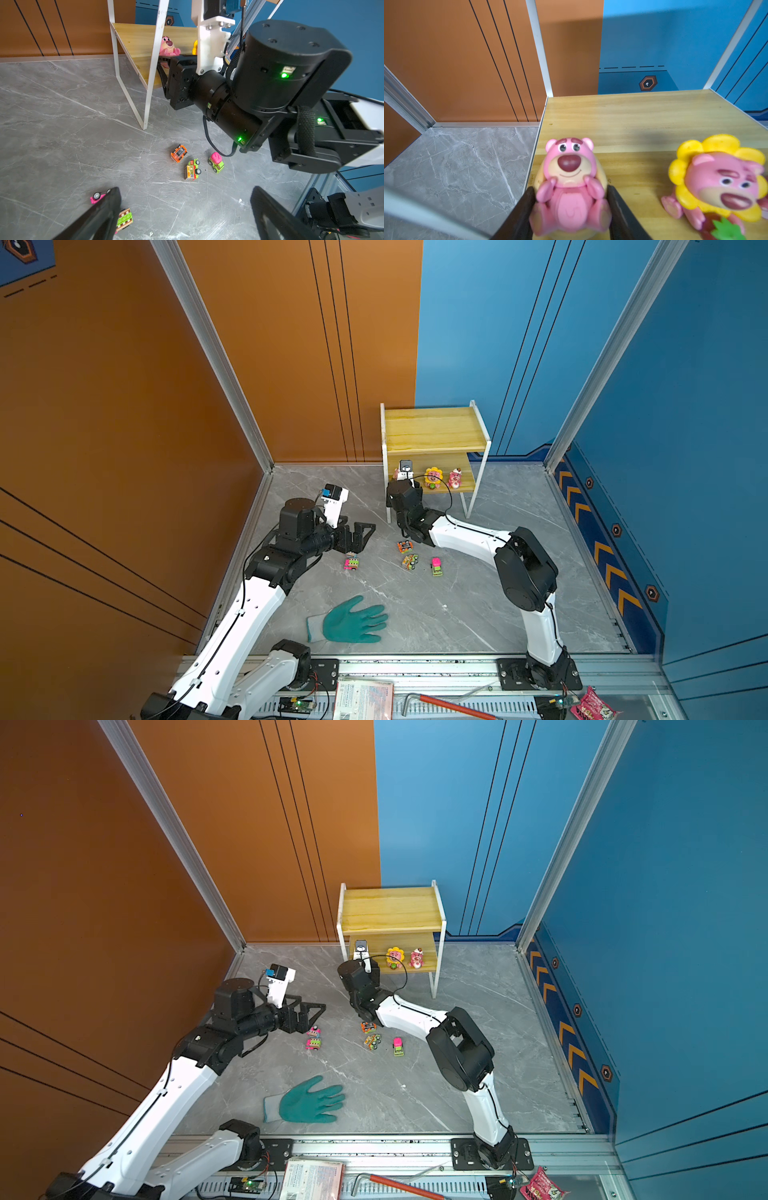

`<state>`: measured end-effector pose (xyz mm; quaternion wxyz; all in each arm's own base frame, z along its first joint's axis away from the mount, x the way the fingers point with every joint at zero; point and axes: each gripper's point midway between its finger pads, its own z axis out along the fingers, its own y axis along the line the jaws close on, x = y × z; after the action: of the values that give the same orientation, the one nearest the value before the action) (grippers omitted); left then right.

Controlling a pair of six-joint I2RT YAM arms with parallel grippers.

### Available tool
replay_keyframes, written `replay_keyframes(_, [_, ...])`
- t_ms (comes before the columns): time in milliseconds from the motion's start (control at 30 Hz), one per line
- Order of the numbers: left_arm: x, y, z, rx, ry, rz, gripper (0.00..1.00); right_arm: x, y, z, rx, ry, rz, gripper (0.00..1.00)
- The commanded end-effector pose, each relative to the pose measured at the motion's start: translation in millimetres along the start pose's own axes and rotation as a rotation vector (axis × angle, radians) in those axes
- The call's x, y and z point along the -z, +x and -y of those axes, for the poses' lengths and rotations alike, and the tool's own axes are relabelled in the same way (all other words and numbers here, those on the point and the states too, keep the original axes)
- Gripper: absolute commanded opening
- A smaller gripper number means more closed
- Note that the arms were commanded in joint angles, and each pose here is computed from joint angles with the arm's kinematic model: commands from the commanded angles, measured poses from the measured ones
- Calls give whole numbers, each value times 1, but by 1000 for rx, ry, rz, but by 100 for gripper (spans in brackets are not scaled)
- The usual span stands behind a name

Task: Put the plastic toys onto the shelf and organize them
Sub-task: 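Move the held shell bear onto the lower shelf beside the sunflower bear, then open the right gripper to release the shell bear on the shelf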

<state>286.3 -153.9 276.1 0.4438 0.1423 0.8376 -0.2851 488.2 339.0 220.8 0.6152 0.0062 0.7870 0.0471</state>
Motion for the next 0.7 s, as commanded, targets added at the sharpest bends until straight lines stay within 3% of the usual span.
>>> replay_keyframes(0, [2,-2,10,-19,44,18,98,-12,-6,5,4,44,25,47])
replay_keyframes(400, [0,-1,9,-13,42,11,98,-27,-1,11,10,58,-1,50])
replay_keyframes(567, [0,-2,9,-13,42,13,98,-29,4,11,15,59,-19,59])
replay_keyframes(667, [0,-2,9,-13,43,13,98,-28,3,11,13,51,-25,72])
